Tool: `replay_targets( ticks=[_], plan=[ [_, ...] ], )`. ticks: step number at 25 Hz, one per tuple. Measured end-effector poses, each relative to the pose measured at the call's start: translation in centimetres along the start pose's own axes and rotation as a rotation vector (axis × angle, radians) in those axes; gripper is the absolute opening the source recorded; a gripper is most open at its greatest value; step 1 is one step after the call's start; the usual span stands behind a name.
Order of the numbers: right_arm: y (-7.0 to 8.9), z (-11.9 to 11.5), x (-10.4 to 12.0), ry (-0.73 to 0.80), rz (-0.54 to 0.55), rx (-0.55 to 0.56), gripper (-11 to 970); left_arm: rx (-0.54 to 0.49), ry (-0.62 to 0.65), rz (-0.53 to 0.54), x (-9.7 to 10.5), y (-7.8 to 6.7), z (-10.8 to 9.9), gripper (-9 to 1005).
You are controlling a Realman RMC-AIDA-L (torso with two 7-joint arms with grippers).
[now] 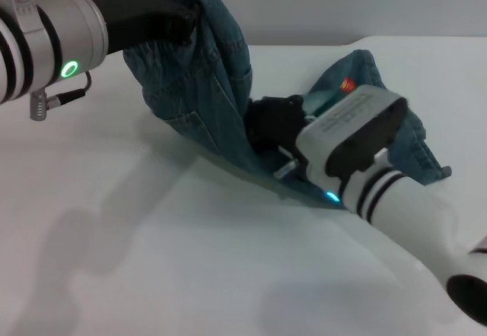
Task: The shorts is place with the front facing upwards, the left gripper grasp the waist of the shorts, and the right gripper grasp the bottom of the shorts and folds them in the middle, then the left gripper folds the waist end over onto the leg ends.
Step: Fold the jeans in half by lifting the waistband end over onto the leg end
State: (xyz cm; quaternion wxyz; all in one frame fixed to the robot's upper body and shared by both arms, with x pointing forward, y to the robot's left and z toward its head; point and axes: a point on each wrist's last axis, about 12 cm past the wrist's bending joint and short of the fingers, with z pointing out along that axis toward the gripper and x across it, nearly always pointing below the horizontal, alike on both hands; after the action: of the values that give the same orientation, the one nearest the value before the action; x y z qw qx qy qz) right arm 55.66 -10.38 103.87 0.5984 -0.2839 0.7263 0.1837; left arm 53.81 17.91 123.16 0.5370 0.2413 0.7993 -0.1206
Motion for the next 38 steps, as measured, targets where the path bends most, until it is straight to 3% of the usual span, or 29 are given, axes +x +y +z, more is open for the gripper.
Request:
replay_targets(
  ticks=[6, 13, 20, 38],
  plan=[
    [-3.8, -3.4, 1.8, -0.051, 0.024, 0.219, -2, -0.011, -0.004, 0.009, 0.1, 0.3, -0.1, 176],
    [-4.9, -4.3, 2.9, -0.017, 0.006, 0.283, -2, -0.010, -0.023, 0.024, -0.4, 0.2, -0.4, 175],
    [-4.5, -2.9, 2.5, 0.031, -0.008, 0.232, -2, -0.001, -0.067, 0.041, -1.5, -0.4, -1.0, 174],
    [-1.5, 0.5, -0.2, 0.027, -0.006, 0.050, -1, 0.043, -0.107, 0.040, -2.1, -1.1, -1.0, 173]
  ],
)
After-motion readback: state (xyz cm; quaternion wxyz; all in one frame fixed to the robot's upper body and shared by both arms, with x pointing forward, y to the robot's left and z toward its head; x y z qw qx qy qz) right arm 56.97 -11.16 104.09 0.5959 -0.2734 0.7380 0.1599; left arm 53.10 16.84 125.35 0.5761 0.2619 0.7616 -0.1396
